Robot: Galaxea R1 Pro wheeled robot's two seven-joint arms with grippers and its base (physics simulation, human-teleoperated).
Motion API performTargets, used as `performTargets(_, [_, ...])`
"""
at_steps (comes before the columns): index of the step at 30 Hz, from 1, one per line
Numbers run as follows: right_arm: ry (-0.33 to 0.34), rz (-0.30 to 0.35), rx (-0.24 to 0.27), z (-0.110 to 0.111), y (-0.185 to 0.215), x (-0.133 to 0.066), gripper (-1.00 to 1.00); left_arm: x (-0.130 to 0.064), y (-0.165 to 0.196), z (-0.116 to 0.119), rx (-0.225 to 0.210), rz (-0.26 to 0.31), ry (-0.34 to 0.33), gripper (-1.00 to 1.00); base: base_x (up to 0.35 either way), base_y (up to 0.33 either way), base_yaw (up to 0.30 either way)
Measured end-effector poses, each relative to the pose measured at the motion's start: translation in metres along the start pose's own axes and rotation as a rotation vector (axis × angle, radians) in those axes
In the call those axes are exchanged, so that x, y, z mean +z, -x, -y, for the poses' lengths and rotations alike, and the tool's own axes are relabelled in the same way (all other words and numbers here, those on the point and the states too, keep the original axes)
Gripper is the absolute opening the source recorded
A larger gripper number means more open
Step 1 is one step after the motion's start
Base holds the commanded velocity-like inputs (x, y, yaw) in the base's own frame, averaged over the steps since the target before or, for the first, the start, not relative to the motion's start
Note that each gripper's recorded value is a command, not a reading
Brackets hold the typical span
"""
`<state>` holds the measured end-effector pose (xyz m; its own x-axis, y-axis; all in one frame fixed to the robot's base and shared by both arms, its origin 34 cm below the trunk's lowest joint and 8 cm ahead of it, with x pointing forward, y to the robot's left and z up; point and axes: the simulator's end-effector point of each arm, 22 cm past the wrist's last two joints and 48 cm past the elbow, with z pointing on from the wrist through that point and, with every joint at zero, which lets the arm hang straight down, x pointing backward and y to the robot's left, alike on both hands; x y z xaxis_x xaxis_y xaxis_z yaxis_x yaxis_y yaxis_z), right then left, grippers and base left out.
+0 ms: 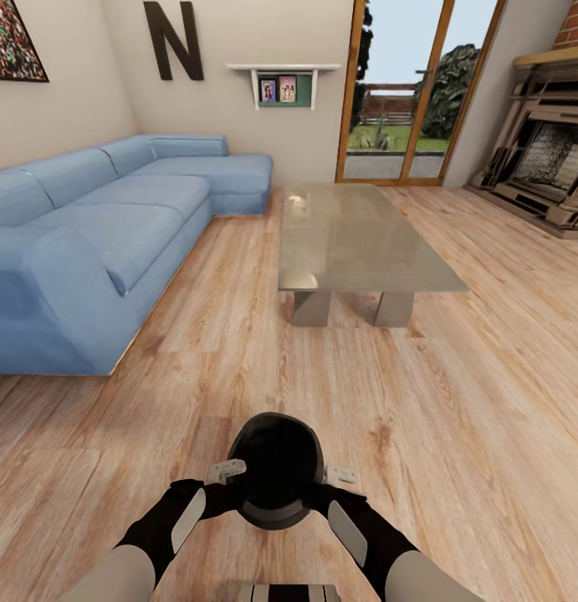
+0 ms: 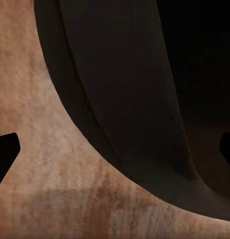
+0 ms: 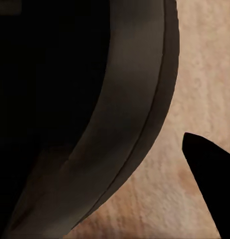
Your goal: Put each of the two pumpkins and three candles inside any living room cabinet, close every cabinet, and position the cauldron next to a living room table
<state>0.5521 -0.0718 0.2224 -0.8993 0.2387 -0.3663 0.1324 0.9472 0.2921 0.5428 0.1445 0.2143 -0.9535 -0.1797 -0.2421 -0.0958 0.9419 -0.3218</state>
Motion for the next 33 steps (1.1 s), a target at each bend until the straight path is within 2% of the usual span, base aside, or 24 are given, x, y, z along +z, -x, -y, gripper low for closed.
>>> performTargets(4, [-0.013, 0.003, -0.018, 0.0036, 0.0020, -0.0003, -1.00, -0.0001, -0.0004, -0.0019, 0.010, -0.002, 0.008, 1.00, 0.000, 0.000, 0.000])
performTargets(6, [-0.004, -0.002, -0.006, 0.0012, 0.0001, -0.0001, -1.00, 0.0000, -0.0005, -0.0019, 0.010, -0.002, 0.008, 1.00, 0.000, 0.000, 0.000])
performTargets(7, [-0.004, -0.003, -0.005, 0.0012, -0.0002, 0.0000, -1.00, 0.0000, -0.0005, -0.0019, 0.010, -0.002, 0.008, -1.00, 0.000, 0.000, 0.000])
performTargets(10, [-0.003, -0.004, -0.002, 0.0009, -0.0005, -0.0001, -1.00, -0.0001, 0.0002, -0.0011, -0.002, 0.000, 0.004, -1.00, 0.000, 0.000, 0.000])
performTargets(33, [-0.003, -0.006, -0.004, 0.0007, -0.0007, -0.0011, -1.00, -0.0012, 0.0002, -0.0015, 0.003, 0.000, 0.007, -1.00, 0.000, 0.000, 0.000])
